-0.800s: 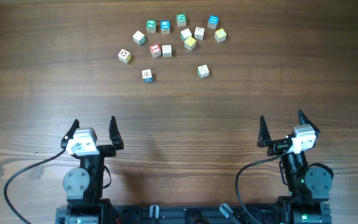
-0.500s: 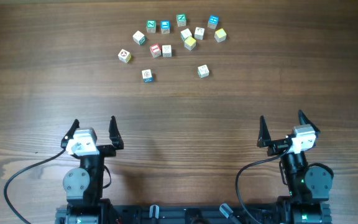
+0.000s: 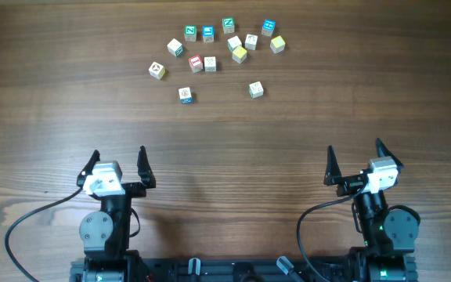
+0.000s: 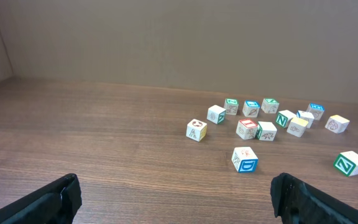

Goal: Form a tower

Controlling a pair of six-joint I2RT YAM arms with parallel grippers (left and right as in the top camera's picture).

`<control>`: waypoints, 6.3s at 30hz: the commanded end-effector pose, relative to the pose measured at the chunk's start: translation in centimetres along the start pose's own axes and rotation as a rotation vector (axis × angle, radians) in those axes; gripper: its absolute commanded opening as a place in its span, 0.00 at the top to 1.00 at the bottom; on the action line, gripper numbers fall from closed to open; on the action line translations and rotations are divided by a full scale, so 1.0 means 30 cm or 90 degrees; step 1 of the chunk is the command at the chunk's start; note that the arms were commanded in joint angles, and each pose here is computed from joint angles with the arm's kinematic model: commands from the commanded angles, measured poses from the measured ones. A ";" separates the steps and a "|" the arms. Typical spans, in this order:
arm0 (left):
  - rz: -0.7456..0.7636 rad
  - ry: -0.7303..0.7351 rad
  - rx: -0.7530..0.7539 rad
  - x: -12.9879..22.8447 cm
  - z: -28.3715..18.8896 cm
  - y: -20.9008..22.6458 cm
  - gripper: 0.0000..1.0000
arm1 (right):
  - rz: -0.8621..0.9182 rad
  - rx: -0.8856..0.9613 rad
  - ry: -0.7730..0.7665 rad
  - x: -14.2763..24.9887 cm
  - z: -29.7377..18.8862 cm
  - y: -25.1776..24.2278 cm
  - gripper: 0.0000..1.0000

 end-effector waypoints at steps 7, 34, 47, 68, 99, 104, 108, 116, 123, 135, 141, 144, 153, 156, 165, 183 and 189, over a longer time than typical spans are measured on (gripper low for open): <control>0.009 0.001 -0.011 0.003 0.000 0.008 0.00 | 0.008 -0.006 -0.008 -0.007 -0.002 0.003 0.00; 0.009 0.001 -0.012 0.003 0.000 0.008 0.00 | 0.008 -0.006 -0.008 -0.007 -0.002 0.003 0.00; 0.009 0.001 -0.012 0.003 0.000 0.008 0.00 | 0.008 -0.006 -0.008 -0.007 -0.002 0.003 0.00; 0.057 0.003 -0.024 0.003 0.000 0.016 0.00 | 0.008 -0.006 -0.008 -0.007 -0.002 0.003 0.00; -0.182 0.314 0.179 -0.824 0.052 -0.011 0.00 | 0.008 -0.006 -0.008 -0.007 -0.002 0.003 0.00; -0.204 0.312 0.271 -1.042 0.232 -0.046 0.00 | 0.008 -0.006 -0.008 -0.007 -0.002 0.003 0.00; -0.217 0.353 0.294 -1.068 0.390 -0.063 0.00 | 0.008 -0.006 -0.008 -0.007 -0.002 0.003 0.00; -0.232 0.514 0.291 -0.789 0.682 -0.119 0.00 | 0.008 -0.006 -0.008 -0.007 -0.002 0.003 0.00; -0.243 0.675 0.273 -0.582 0.720 -0.157 0.96 | 0.008 -0.006 -0.008 -0.007 -0.002 0.003 0.00; -0.132 0.852 0.204 -0.261 0.694 -0.279 0.96 | 0.008 -0.006 -0.008 -0.007 -0.002 0.003 0.00; -0.121 0.886 0.161 -0.108 0.681 -0.367 0.96 | 0.008 -0.006 -0.008 -0.007 -0.002 0.003 0.00; -0.108 0.886 0.167 -0.040 0.673 -0.420 0.96 | 0.008 -0.006 -0.008 -0.007 -0.002 0.003 0.00; -0.083 0.852 0.145 0.170 0.661 -0.502 0.94 | 0.008 -0.006 -0.008 -0.007 -0.002 0.003 0.01; -0.066 0.820 0.118 0.216 0.685 -0.489 0.92 | 0.008 -0.006 -0.008 -0.007 -0.002 0.003 0.00; -0.047 0.753 0.074 0.245 0.747 -0.471 0.90 | 0.008 -0.006 -0.008 -0.007 -0.002 0.003 0.00; -0.062 0.682 0.076 0.213 0.812 -0.484 0.44 | 0.008 -0.006 -0.008 -0.007 -0.002 0.003 0.00; -0.063 0.673 0.078 0.209 0.820 -0.486 0.51 | 0.008 -0.006 -0.008 -0.007 -0.002 0.003 0.00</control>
Point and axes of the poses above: each gripper's point midway between its finger pads, its own z axis out along the fingers, its own y axis along the line the jaws close on, x = y × z, the point moved 5 cm from there along -z, back along the fingers, and after that the axes turned 12 degrees about z, right-handed, at the moved point
